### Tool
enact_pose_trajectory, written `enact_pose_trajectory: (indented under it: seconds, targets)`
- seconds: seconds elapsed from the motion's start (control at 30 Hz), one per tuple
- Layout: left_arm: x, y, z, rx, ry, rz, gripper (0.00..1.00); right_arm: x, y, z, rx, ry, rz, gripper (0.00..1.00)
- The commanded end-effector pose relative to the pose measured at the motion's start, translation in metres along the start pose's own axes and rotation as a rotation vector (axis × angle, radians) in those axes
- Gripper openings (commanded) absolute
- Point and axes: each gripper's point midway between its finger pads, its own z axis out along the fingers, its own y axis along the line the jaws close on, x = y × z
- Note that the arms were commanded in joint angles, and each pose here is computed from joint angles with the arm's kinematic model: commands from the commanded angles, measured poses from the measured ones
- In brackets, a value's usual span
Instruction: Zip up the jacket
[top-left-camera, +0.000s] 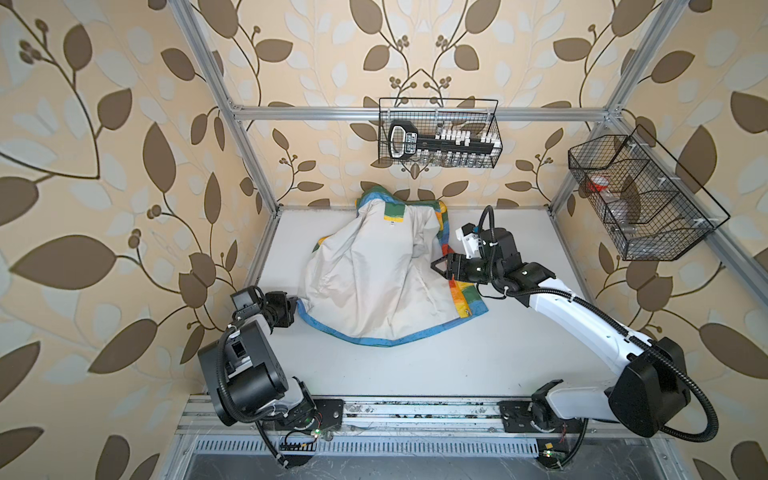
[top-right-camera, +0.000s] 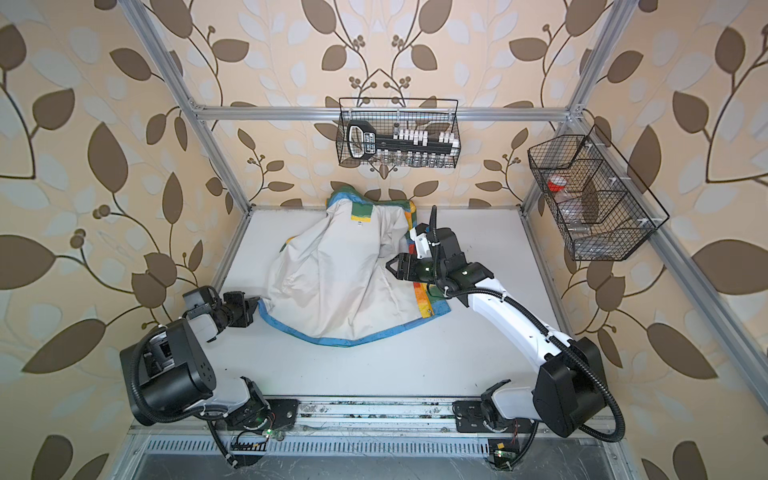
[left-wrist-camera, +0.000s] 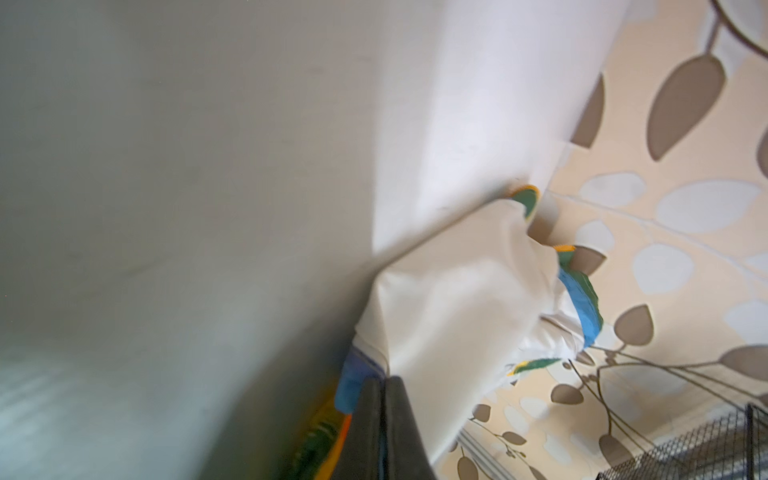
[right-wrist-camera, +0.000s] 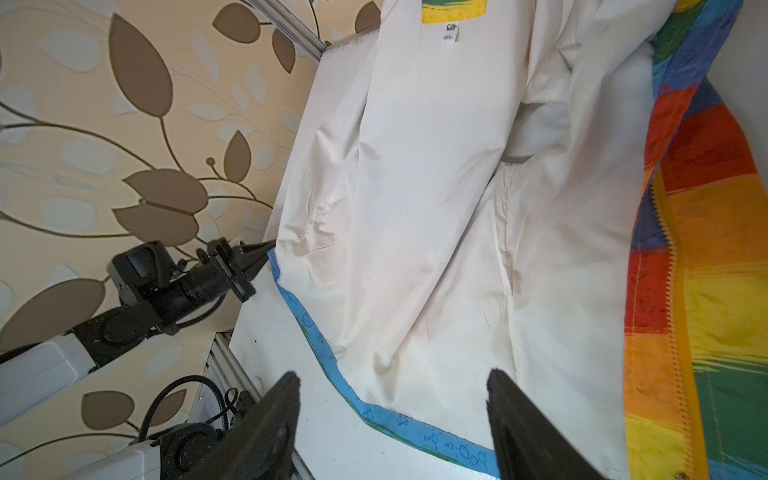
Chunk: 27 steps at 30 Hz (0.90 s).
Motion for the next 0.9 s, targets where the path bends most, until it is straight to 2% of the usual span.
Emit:
enact_pose_trajectory:
  seconds: [0.0, 0.1, 0.17, 0.27, 0.37, 0.47, 0.57, 0.63, 0.67, 0.73, 0.87]
  targets:
    - [0.045, -0.117, -0.029, 0.182, 0.043, 0.413, 0.00, 0.016, -0.009, 0.009, -0.004, 0.045, 0.029, 0.70]
    - [0.134, -0.175, -0.035, 0.241, 0.184, 0.741, 0.00, 0.023, -0.018, 0.010, 0.006, 0.060, 0.042, 0.70]
    - [0.205, -0.185, -0.031, 0.243, 0.338, 0.940, 0.00, 0.028, -0.029, 0.009, 0.006, 0.070, 0.077, 0.69]
    - [0.291, -0.147, -0.021, 0.099, 0.569, 1.203, 0.00, 0.033, -0.054, 0.002, 0.016, 0.065, 0.144, 0.69]
    - [0.339, -0.083, -0.008, -0.066, 0.749, 1.303, 0.00, 0.036, -0.077, -0.008, 0.035, 0.051, 0.195, 0.69]
    - [0.348, -0.035, -0.004, -0.180, 0.803, 1.333, 0.00, 0.036, -0.088, -0.016, 0.052, 0.046, 0.208, 0.69]
    - [0.342, -0.001, -0.010, -0.312, 0.859, 1.370, 0.00, 0.035, -0.093, -0.019, 0.070, 0.047, 0.203, 0.68]
    - [0.336, 0.016, -0.016, -0.399, 0.890, 1.402, 0.03, 0.035, -0.093, -0.018, 0.068, 0.056, 0.202, 0.68]
    - [0.333, 0.020, -0.018, -0.427, 0.881, 1.421, 0.10, 0.035, -0.092, -0.017, 0.066, 0.057, 0.204, 0.68]
    - [0.329, 0.021, -0.023, -0.432, 0.855, 1.427, 0.46, 0.031, -0.091, -0.017, 0.068, 0.050, 0.205, 0.68]
    - [0.329, -0.002, -0.037, -0.310, 0.777, 1.416, 0.71, 0.030, -0.078, -0.012, 0.071, 0.061, 0.154, 0.71]
